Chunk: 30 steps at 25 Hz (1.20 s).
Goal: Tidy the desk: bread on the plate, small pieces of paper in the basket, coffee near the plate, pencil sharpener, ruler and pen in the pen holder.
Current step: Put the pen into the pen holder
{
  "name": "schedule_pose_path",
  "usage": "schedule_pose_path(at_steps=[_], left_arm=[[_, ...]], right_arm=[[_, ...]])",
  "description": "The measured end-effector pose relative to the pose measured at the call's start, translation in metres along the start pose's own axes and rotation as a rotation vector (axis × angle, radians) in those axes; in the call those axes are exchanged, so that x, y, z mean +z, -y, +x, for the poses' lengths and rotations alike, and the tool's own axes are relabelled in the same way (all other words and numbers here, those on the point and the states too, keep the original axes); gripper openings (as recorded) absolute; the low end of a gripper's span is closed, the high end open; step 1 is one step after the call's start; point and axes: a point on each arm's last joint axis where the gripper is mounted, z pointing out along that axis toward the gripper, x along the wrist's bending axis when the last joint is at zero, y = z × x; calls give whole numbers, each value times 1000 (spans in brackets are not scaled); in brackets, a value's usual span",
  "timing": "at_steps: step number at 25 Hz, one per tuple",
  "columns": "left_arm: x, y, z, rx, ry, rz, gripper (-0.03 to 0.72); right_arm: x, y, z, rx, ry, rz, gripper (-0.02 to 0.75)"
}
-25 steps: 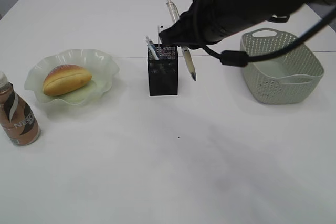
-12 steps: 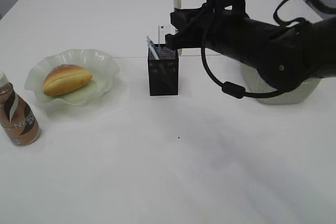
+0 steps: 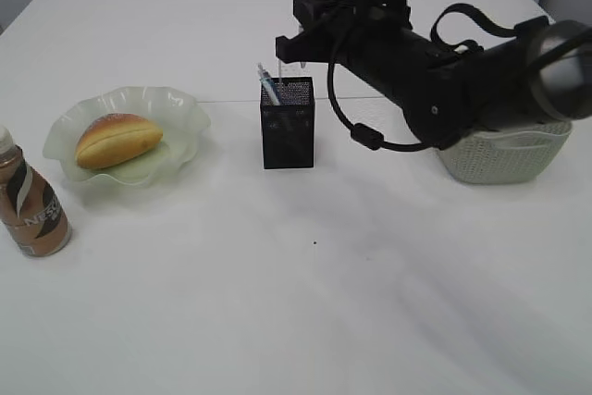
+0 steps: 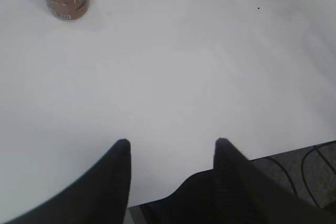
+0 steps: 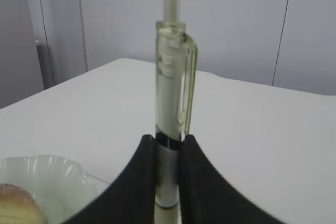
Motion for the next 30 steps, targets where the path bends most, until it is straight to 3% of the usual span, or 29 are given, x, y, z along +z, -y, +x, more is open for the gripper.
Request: schedule_pose_path(at_steps=[5, 17, 30], left_arm=[[0, 0, 0, 0, 0, 0, 370], [0, 0, -1, -3, 10, 2, 364], [0, 0, -1, -3, 10, 2, 361]], right_arm=[[22, -7, 0, -1, 1, -32, 78], [47, 32, 2, -17, -5, 72, 78], [51, 47, 2, -7, -1, 150, 78]])
